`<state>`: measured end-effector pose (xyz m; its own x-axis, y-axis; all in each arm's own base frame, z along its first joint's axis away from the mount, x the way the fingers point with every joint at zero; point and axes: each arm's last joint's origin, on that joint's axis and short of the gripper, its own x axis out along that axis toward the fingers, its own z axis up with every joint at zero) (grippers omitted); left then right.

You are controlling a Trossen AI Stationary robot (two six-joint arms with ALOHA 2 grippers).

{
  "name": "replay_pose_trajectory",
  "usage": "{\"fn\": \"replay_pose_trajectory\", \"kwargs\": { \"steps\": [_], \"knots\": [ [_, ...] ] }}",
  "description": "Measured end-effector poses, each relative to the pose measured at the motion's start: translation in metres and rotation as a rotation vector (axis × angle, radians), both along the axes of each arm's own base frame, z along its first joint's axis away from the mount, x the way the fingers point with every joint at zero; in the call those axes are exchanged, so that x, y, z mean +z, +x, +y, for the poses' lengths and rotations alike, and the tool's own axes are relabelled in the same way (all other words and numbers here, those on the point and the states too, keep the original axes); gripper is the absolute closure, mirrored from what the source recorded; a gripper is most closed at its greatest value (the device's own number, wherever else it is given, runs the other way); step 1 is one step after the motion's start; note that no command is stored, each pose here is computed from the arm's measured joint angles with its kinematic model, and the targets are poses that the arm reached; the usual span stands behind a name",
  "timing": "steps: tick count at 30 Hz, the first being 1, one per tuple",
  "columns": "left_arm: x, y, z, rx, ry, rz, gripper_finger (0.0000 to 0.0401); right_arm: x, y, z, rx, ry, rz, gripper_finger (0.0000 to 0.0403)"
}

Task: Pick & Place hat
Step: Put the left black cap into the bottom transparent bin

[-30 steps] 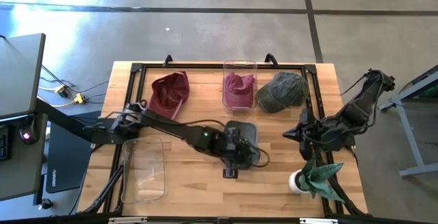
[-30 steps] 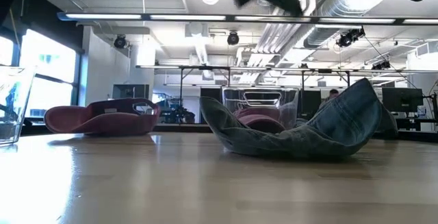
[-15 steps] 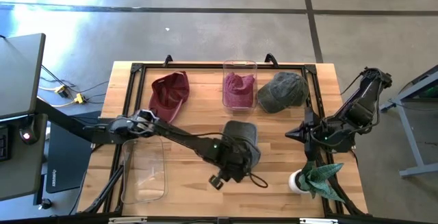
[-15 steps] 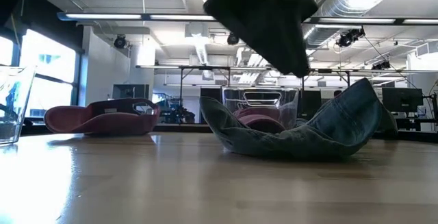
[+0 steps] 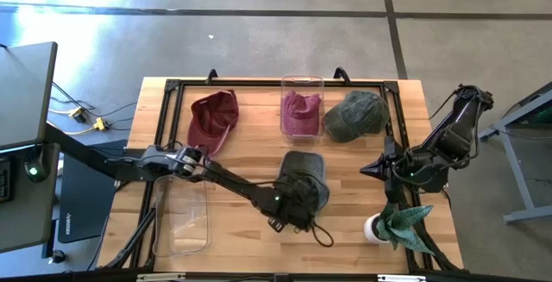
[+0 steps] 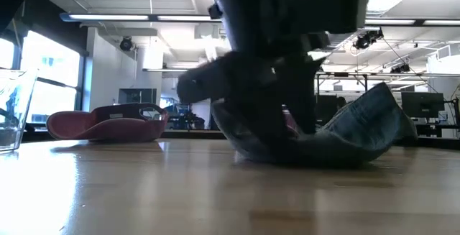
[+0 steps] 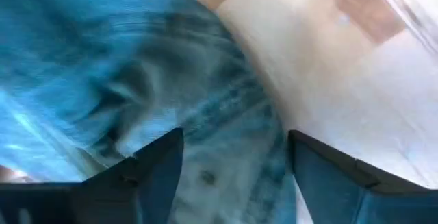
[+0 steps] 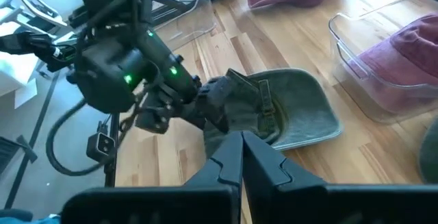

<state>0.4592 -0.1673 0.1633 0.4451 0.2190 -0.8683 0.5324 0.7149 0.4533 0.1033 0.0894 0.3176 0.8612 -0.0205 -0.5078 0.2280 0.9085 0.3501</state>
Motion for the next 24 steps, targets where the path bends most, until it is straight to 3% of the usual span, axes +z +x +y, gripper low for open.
{"fn": "replay_pose_trajectory", "kwargs": {
  "steps": [6, 12, 16, 24],
  "knots": [
    [-0.003, -0.002, 0.005, 0.148, -0.060, 0.005, 0.0230, 0.001, 0.000, 0.000, -0.001, 0.008, -0.005, 0.0402],
    [-0.005, 0.003, 0.016, 0.251, -0.223, 0.034, 0.0379, 0.001, 0.000, 0.000, -0.003, 0.009, -0.009, 0.0402],
    [0.011, 0.000, 0.021, 0.338, -0.281, 0.035, 0.0392, 0.001, 0.001, 0.001, -0.002, 0.011, -0.011, 0.0402],
    [0.100, -0.023, 0.036, 0.384, -0.450, -0.068, 0.0399, 0.002, 0.000, -0.001, -0.005, 0.006, -0.019, 0.0402]
  ]
}}
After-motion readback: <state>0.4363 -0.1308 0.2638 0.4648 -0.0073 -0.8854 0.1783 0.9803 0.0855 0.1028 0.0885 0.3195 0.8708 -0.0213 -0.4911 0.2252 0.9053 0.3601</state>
